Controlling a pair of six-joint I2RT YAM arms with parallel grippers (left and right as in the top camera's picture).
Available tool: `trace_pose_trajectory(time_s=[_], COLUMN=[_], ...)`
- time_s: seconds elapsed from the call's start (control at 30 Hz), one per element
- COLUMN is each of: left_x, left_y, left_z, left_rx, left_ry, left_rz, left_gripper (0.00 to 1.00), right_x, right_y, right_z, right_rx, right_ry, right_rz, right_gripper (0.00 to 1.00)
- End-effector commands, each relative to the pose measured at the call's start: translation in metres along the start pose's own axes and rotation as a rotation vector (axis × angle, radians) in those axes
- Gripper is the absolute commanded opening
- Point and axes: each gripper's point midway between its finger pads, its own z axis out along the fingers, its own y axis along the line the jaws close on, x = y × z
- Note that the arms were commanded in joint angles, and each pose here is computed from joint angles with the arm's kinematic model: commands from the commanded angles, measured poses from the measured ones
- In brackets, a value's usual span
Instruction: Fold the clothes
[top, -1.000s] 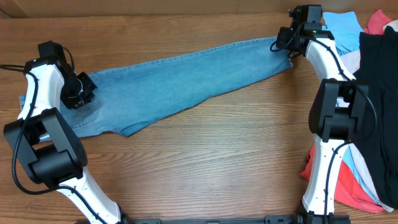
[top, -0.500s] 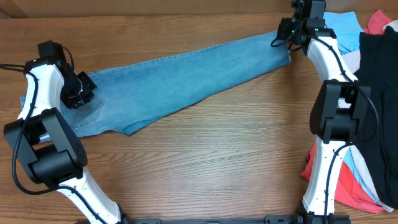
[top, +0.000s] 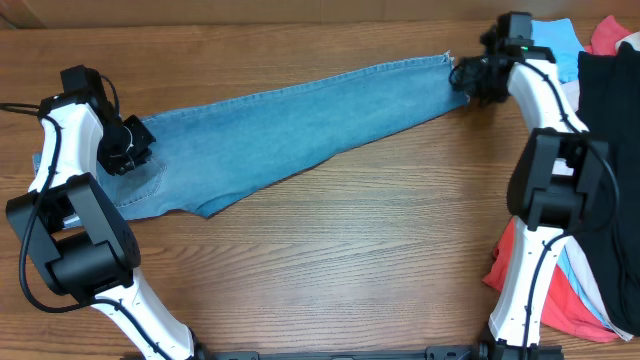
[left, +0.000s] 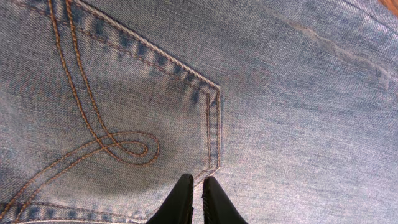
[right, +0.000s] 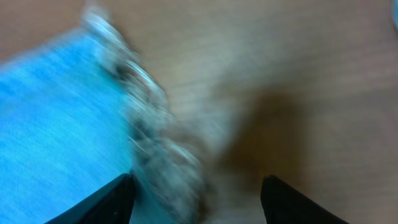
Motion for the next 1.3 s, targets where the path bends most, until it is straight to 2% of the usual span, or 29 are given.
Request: trace_pose_trajectory(time_s=[0.0, 0.2, 0.43, 0.67, 0.77, 0.9, 0.93, 1.1, 1.27], left_x=[-0.003, -0.001, 0.000, 0.000, 0.000, 0.001, 0.001, 0.003, 0.007], left_y=[0.000, 0.001, 0.001, 0.002, 0.002, 0.002, 0.002, 0.002, -0.008], left_z=[-0.002, -0.002, -0.002, -0.002, -0.002, -0.002, -0.002, -0.002, -0.013], left_rx=[-0.005, -0.007, -0.009, -0.010, -0.009, -0.010, -0.010, -0.009, 0.044], left_ry=[-0.010, 0.000, 0.003, 0.005, 0.005, 0.006, 0.006, 0.015, 0.023], left_rz=[0.004, 0.003, 0.003, 0.003, 0.003, 0.003, 0.003, 0.002, 0.055], left_gripper=[0.11, 0.11, 0.11, 0.11, 0.11, 0.11, 0.10, 0.04, 0.04], right_x=[-0.010, 0.014, 0.030, 0.025, 0.027, 0.020, 0.015, 0.006, -0.019], right_y=[-0.010, 0.012, 0.034, 0.051, 0.052, 0.042, 0.039, 0.025, -0.014], right_z=[-0.033, -0.036, -0.022, -0.006, 0.012, 0.020, 0.020, 0.011, -0.030], right_rx=[-0.052, -0.260, -0.278, -0.296, -0.295, -0.238, -0.221, -0.206, -0.079], right_ry=[-0.010, 0.096, 0.127, 0.087, 0.083, 0.053, 0.030, 0.007, -0.072], right_rz=[0.047, 0.089, 0.055, 0.014, 0.012, 0.047, 0.047, 0.067, 0.098], right_gripper=[0.70, 0.71, 0.71, 0.68, 0.57, 0.19, 0.05, 0.04, 0.04])
